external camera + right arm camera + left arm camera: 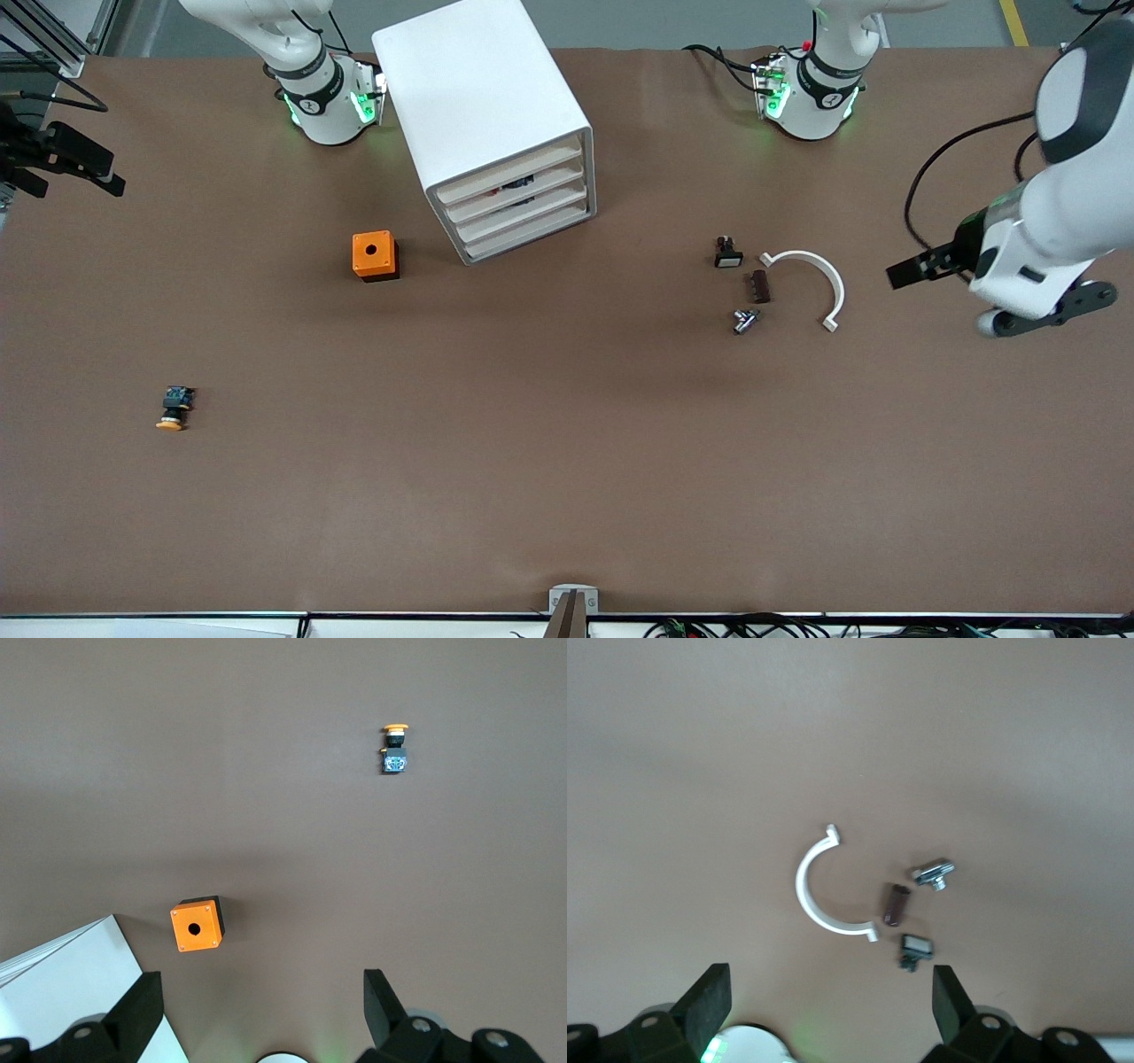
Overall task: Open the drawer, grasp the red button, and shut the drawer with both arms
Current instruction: 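Move the left gripper to the white cabinet's drawer handle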
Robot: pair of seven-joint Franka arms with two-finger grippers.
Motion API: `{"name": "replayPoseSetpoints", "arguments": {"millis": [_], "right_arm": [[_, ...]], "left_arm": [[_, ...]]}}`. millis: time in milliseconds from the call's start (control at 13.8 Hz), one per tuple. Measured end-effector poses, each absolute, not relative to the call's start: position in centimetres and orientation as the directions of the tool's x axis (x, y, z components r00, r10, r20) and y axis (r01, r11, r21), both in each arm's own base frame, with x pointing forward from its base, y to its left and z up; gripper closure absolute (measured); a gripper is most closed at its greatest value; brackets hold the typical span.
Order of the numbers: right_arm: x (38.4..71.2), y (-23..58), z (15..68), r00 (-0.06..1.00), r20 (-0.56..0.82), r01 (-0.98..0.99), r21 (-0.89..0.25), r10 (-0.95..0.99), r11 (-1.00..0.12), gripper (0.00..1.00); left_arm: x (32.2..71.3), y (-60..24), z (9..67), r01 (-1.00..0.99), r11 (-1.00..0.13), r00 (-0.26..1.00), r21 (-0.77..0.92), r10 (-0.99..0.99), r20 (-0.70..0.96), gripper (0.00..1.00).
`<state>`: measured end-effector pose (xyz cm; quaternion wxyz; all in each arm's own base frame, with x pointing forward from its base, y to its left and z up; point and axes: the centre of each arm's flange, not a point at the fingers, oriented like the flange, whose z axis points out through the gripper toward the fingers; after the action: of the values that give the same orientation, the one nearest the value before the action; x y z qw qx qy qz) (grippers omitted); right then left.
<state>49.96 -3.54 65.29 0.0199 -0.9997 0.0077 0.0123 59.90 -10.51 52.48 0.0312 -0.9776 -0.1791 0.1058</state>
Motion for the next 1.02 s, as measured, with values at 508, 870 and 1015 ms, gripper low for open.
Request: {"name": "replayPoseSetpoints", "arguments": {"millis": [508, 870, 1015], "right_arm": [[50.0, -3.6, 65.5, 1.000, -0.011, -0.016, -0.039, -0.015, -0.999, 0.00], [50.0, -3.6, 65.6, 1.000, -0.010, -0.016, -0.039, -0.015, -0.999, 0.00], [50.0, -3.6, 65.6, 1.000, -0.010, -0.016, -0.039, -0.015, -0.999, 0.00]], "left_arm": [[62.1, -19.4, 42.9, 0.624, -0.765, 0.712, -0.162, 0.641, -0.285, 0.00], [59.6, -28.0, 35.7, 0.757, -0.557, 0.468, -0.342, 0.827, -0.310, 0.00], [59.0, -29.8, 33.7, 0.813, -0.399, 0.282, -0.424, 0.907, -0.313, 0.00]]}}
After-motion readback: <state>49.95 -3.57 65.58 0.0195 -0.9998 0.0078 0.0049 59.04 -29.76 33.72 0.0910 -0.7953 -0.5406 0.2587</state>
